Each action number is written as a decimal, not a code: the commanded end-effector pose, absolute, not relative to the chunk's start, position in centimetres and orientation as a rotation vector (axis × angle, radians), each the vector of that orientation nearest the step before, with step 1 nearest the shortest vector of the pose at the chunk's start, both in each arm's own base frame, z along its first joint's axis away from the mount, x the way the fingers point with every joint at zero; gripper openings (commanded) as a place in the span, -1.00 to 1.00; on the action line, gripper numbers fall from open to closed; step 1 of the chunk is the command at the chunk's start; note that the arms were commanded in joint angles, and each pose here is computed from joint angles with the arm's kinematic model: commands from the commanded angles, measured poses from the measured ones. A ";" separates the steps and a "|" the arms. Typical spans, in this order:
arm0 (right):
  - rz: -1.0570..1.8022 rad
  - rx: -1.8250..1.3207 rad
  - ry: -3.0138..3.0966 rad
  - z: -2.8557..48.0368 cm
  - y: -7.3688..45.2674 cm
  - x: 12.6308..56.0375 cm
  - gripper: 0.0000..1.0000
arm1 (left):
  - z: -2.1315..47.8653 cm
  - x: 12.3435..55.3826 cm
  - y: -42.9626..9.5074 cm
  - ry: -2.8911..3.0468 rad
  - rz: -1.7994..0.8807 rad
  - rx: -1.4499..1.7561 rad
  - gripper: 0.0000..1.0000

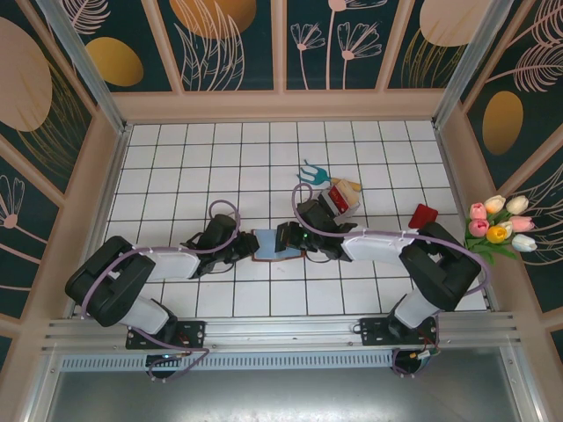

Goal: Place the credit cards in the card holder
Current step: Insert the credit card into the card slot.

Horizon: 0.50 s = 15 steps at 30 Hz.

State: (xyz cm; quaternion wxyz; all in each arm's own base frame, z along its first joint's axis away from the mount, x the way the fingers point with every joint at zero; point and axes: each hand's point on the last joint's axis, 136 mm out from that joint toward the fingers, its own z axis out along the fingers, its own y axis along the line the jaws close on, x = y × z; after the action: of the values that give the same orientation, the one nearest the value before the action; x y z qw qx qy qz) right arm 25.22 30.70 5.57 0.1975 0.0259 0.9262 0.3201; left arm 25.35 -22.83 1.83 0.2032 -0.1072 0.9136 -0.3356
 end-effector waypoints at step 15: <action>1.074 -0.001 2.625 3.6 32.1 23.6 -0.89 | -0.3 24.7 -22.3 2.625 -0.850 -0.269 -0.78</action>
State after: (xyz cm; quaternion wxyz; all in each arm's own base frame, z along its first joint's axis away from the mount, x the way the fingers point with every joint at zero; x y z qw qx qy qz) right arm 25.16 31.68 4.75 0.1848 0.0171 0.9127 0.3641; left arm 25.67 -23.13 1.72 0.2075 -0.0976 0.9133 -0.3366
